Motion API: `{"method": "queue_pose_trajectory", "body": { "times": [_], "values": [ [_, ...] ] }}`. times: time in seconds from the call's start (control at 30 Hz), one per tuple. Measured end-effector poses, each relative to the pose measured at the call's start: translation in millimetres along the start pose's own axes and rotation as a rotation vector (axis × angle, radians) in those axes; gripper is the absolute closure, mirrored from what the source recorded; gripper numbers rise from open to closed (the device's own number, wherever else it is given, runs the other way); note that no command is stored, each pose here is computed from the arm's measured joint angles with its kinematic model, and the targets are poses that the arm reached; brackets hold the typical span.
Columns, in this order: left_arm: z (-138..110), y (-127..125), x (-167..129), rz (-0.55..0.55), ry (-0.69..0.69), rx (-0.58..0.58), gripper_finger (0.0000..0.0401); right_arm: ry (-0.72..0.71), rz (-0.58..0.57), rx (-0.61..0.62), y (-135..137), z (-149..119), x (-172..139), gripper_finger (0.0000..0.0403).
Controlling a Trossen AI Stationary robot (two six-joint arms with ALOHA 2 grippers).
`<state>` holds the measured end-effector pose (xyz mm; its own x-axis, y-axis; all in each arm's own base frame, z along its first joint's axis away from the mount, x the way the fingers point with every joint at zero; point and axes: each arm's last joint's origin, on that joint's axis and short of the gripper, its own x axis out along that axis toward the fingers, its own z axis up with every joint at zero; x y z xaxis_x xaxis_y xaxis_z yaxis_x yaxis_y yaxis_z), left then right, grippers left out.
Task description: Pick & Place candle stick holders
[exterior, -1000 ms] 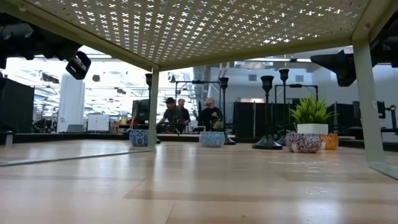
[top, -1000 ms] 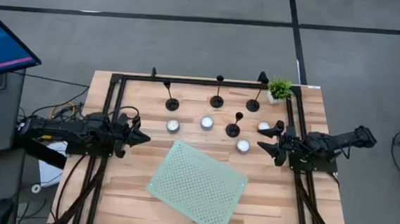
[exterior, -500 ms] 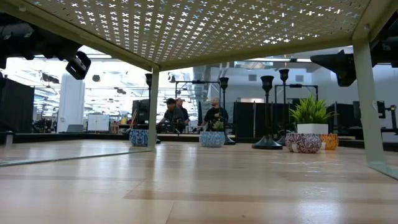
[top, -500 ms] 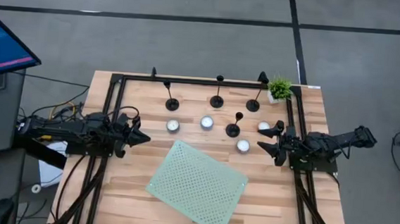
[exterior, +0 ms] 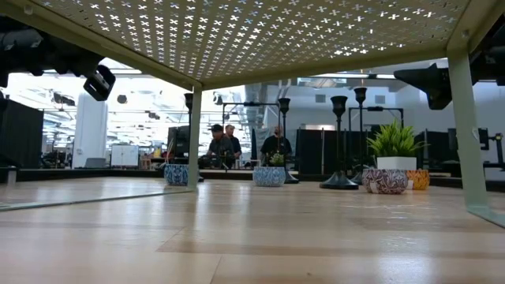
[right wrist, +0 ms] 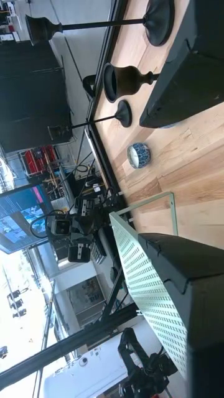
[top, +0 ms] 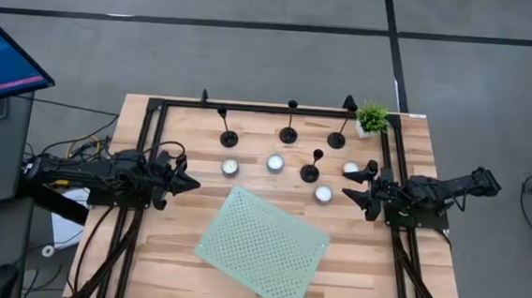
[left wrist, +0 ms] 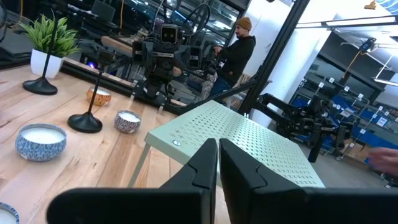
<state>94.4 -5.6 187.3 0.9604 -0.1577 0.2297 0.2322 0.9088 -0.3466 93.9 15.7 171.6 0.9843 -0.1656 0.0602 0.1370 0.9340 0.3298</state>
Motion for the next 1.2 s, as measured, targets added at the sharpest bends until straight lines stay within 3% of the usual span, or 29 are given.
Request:
{"method": "queue_pose_trajectory", "body": {
  "times": [0.27,0.5,0.67,0.87,0.93,1.2],
  "values": [
    [1.5,-0.4,0.0,0.002,-0.017,-0.001,0.0384,0.000,0.000,-0.003,0.0,-0.1,0.0,0.0121],
    [7.8,-2.2,-0.3,0.000,-0.090,0.007,0.0384,-0.011,-0.049,-0.230,-2.7,0.8,0.6,0.0121],
    [15.5,-4.3,-1.0,-0.001,-0.180,-0.065,0.0384,-0.010,-0.056,-0.319,-3.1,1.0,0.7,0.0121],
    [25.6,-5.7,-2.3,0.040,-0.315,-0.071,0.0384,-0.006,-0.056,-0.444,-3.1,1.1,0.8,0.0121],
    [29.1,-5.9,-2.6,0.060,-0.365,-0.074,0.0384,-0.007,-0.056,-0.425,-3.1,1.0,0.8,0.0121],
    [40.3,-6.5,-2.6,0.123,-0.529,-0.099,0.0386,-0.065,-0.035,-0.065,-1.2,6.1,0.5,0.0121]
  ]
}}
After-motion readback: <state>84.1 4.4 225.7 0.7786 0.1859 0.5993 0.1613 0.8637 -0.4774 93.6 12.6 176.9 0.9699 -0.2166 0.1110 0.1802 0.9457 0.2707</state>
